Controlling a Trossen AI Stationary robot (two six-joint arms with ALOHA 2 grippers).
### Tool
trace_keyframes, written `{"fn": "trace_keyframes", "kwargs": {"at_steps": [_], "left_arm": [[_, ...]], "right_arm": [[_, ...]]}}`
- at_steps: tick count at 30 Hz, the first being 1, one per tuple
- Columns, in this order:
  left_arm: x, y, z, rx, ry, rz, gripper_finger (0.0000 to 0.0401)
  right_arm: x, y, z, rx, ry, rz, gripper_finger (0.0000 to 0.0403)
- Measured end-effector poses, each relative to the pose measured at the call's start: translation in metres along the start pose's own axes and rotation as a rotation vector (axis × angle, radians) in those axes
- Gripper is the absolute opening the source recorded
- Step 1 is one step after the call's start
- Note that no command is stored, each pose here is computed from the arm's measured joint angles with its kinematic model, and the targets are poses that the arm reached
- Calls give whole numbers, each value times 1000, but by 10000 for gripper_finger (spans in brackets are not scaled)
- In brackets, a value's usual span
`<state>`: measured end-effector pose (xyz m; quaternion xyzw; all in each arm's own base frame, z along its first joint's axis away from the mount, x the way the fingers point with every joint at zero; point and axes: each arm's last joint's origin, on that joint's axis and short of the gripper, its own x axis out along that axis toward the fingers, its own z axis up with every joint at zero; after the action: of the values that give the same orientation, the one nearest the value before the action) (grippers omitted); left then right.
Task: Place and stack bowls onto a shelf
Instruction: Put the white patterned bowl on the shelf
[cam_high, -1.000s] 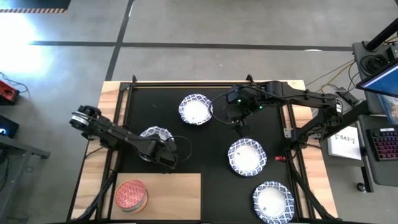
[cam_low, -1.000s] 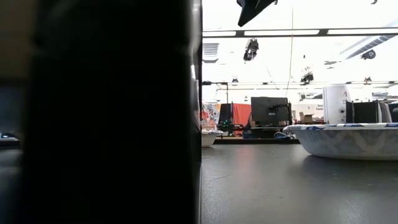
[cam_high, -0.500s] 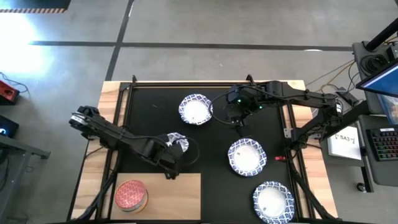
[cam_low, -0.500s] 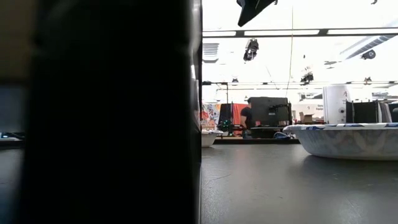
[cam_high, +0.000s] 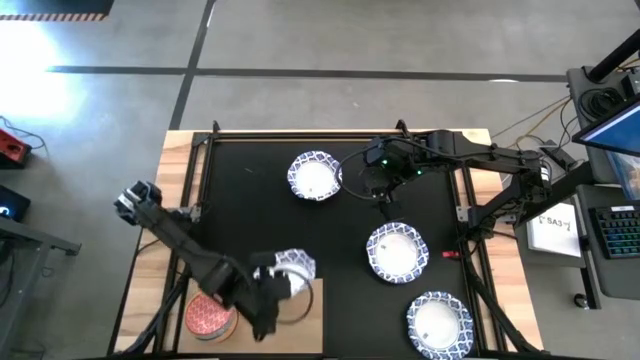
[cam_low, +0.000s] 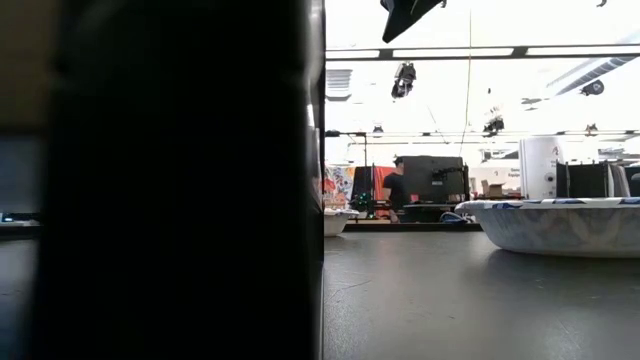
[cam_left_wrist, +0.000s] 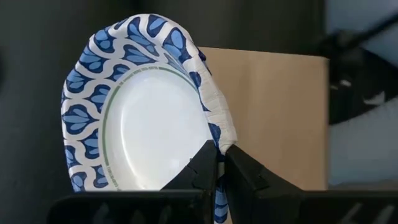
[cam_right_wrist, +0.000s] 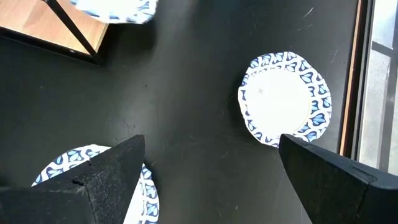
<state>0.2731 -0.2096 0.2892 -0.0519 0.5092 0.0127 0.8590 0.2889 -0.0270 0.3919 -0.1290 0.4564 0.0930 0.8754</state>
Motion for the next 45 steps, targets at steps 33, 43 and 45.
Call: {"fn": "trace_keyframes", "kwargs": {"at_steps": [33, 43, 45], "left_arm": [[26, -78, 18, -11, 169, 65, 2], [45, -67, -4, -111, 48, -95, 8], [46, -65, -7, -119, 31, -116, 15]], "right_arm": [[0, 0, 0, 0, 0, 0, 359], [0, 0, 0, 1, 0, 0, 359], [0, 0, 0, 0, 0, 0, 359]]}}
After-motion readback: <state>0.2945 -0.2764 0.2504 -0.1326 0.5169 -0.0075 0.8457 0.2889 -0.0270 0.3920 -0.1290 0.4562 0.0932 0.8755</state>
